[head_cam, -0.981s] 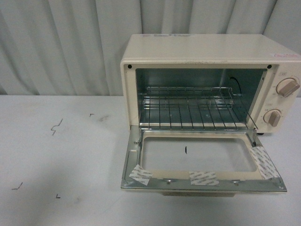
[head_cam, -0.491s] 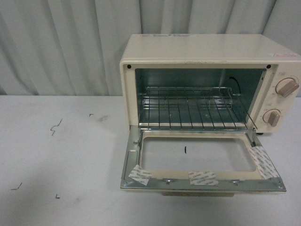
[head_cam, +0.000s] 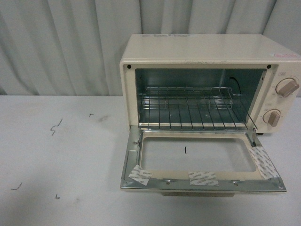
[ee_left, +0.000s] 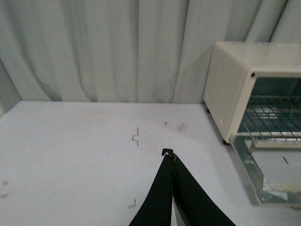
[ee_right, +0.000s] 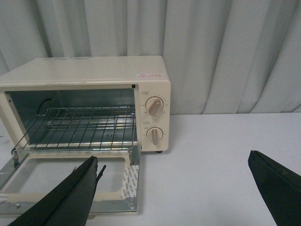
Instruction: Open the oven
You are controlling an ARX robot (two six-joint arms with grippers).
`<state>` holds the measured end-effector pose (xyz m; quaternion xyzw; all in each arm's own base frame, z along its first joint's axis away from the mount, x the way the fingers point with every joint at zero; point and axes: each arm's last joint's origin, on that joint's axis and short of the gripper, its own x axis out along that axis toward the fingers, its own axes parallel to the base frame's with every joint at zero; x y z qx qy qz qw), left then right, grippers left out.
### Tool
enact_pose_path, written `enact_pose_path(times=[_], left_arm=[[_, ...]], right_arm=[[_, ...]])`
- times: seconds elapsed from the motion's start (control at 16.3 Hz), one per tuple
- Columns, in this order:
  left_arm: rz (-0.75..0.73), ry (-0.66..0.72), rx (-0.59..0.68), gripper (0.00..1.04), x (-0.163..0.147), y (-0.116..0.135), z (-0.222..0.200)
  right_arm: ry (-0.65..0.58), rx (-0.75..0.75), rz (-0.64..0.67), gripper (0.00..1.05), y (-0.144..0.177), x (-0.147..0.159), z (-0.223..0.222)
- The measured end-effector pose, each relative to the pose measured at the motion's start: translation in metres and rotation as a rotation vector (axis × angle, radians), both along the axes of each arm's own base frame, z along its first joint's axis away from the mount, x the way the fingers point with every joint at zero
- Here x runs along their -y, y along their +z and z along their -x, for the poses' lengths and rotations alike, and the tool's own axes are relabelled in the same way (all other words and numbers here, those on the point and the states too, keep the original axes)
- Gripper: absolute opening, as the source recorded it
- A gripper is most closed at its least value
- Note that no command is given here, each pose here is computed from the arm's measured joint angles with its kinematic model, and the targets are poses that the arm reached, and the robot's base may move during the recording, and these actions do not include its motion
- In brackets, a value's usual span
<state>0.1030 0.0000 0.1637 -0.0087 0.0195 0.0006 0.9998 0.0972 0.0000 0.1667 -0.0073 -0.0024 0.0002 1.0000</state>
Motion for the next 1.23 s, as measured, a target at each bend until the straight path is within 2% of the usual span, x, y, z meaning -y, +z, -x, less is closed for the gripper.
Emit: enact_pose_path(times=[0.12, 0.43, 0.49, 0.67, 0.8, 0.92, 1.04, 1.23], left_arm=[[0.000, 0.000, 0.049, 0.02, 0.0000, 0.0048, 0.0058], [0.000, -0.001, 0.039, 0.02, 0.0000, 0.0023, 0.0054], [0.000, -0.001, 0.039, 0.15, 0.0000, 0.0023, 0.0054], [0.000, -0.001, 0.039, 0.26, 0.0000, 0.0023, 0.0054], [0.000, -0.001, 0.039, 0.47, 0.0000, 0.0023, 0.0054], [0.000, -0.001, 0.039, 0.76, 0.0000, 0.0023, 0.0054], [0.000, -0.001, 0.039, 0.98, 0.0000, 0.0023, 0.0054], [-0.001, -0.001, 0.039, 0.98, 0.0000, 0.0023, 0.0054]], right_arm=[[0.000, 0.000, 0.000, 0.98, 0.0000, 0.0000, 0.0000], [0.000, 0.000, 0.000, 0.98, 0.0000, 0.0000, 0.0000], [0.000, 0.000, 0.000, 0.98, 0.0000, 0.0000, 0.0000], [0.000, 0.000, 0.000, 0.98, 0.0000, 0.0000, 0.0000], [-0.001, 0.000, 0.000, 0.98, 0.0000, 0.0000, 0.0000], [-0.001, 0.000, 0.000, 0.98, 0.0000, 0.0000, 0.0000], [0.000, 0.000, 0.000, 0.98, 0.0000, 0.0000, 0.0000], [0.000, 0.000, 0.000, 0.98, 0.0000, 0.0000, 0.0000]])
